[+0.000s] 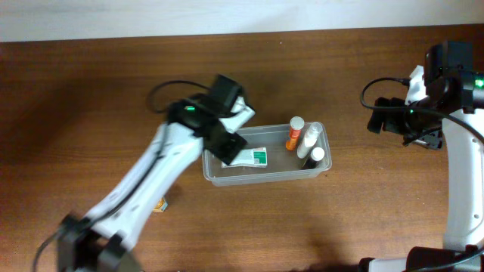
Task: Pack container
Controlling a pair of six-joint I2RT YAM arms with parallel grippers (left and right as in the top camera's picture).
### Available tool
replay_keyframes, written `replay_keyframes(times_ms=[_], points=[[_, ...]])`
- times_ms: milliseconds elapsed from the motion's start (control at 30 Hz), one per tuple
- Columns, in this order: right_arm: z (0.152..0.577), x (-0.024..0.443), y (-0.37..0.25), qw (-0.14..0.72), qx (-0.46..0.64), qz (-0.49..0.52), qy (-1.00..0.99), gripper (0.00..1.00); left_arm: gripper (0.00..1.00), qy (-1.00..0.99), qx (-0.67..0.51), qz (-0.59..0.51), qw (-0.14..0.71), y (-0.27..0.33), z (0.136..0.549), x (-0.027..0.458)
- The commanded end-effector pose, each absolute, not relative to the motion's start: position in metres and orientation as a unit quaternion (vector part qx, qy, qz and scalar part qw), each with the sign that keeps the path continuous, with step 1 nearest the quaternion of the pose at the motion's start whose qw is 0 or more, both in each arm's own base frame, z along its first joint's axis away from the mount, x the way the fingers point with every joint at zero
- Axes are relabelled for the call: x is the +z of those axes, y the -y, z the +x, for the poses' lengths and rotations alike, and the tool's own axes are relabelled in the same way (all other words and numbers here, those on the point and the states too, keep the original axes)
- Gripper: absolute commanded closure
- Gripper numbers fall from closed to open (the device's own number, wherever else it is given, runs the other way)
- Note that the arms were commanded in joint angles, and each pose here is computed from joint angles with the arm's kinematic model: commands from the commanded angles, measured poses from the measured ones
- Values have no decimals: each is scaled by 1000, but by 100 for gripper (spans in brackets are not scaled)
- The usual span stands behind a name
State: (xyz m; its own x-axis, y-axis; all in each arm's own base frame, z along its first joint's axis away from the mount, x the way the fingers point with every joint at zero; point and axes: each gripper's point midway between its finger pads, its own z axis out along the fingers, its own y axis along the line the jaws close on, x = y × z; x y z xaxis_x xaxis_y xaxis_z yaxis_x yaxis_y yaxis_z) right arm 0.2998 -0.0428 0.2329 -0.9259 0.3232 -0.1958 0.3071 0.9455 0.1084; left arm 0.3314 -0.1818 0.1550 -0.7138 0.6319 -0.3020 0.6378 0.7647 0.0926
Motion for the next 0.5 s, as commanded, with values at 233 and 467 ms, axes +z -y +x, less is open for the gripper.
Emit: replay_keyframes(times_ms=[233,467], points=[[299,235,42,112,42,156,-981,7,1,-975,-13,-124,186,13,296,233],[299,235,42,112,42,156,-981,7,1,-977,-15,-192,87,-10,264,160]])
